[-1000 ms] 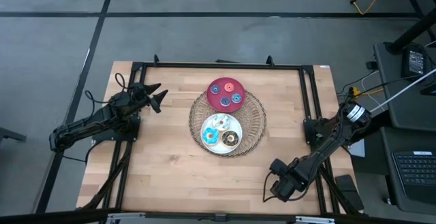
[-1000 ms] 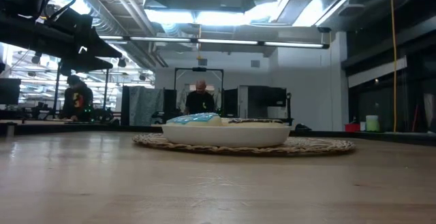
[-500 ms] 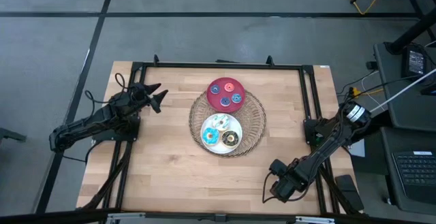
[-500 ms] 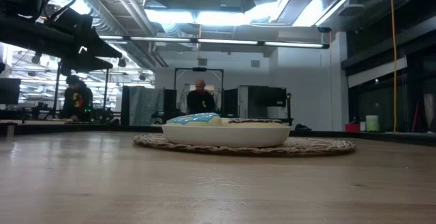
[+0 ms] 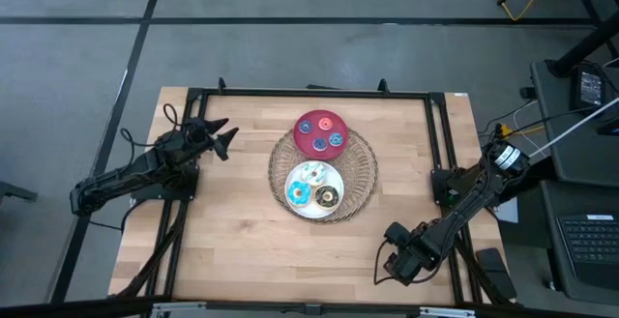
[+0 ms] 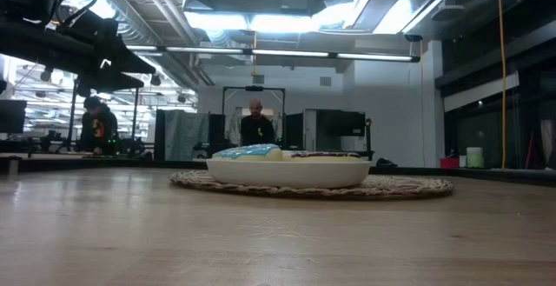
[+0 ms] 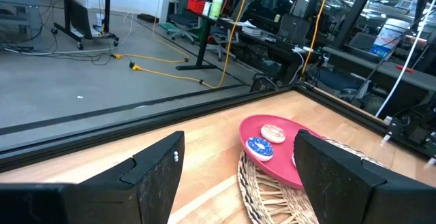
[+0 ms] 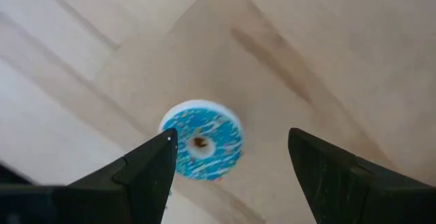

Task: Pick & Place donuts
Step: Put the small light blue donut on the red plate, then return to Home Position

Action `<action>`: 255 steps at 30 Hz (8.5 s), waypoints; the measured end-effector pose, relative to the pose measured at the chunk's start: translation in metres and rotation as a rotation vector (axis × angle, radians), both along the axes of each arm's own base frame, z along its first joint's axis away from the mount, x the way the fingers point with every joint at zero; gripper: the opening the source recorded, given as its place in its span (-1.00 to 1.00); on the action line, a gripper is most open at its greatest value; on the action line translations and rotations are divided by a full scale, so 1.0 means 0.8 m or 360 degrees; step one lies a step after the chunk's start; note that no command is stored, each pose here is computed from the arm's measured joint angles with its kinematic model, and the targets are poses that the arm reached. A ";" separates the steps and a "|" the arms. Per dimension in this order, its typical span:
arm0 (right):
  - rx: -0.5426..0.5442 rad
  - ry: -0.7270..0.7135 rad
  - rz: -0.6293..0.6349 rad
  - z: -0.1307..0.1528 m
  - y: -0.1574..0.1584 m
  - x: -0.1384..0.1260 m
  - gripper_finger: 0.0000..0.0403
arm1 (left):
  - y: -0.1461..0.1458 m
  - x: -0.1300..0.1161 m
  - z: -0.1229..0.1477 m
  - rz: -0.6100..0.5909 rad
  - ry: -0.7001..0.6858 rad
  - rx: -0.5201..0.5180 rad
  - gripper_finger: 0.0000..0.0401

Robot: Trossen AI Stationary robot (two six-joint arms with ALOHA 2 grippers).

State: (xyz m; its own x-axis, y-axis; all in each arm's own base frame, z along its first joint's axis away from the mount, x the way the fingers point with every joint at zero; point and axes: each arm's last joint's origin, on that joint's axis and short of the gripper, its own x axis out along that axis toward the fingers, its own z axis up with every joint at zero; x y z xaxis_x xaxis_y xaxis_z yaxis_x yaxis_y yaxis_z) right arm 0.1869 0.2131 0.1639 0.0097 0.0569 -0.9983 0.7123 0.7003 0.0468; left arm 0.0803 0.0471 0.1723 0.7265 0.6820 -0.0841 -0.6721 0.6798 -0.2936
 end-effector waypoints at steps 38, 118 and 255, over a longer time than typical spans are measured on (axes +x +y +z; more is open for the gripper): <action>0.0061 -0.0107 -0.0122 -0.002 0.006 0.001 0.39 | 0.000 0.000 0.000 0.0000 0.0000 0.0000 0.33; 0.0155 -0.0258 -0.0090 -0.023 -0.021 -0.036 -0.96 | 0.000 0.000 0.000 -0.0001 -0.0002 0.0001 0.33; -0.1203 -0.1344 0.0327 0.097 -0.372 0.060 0.55 | 0.000 0.000 0.000 0.0000 0.0000 0.0000 0.33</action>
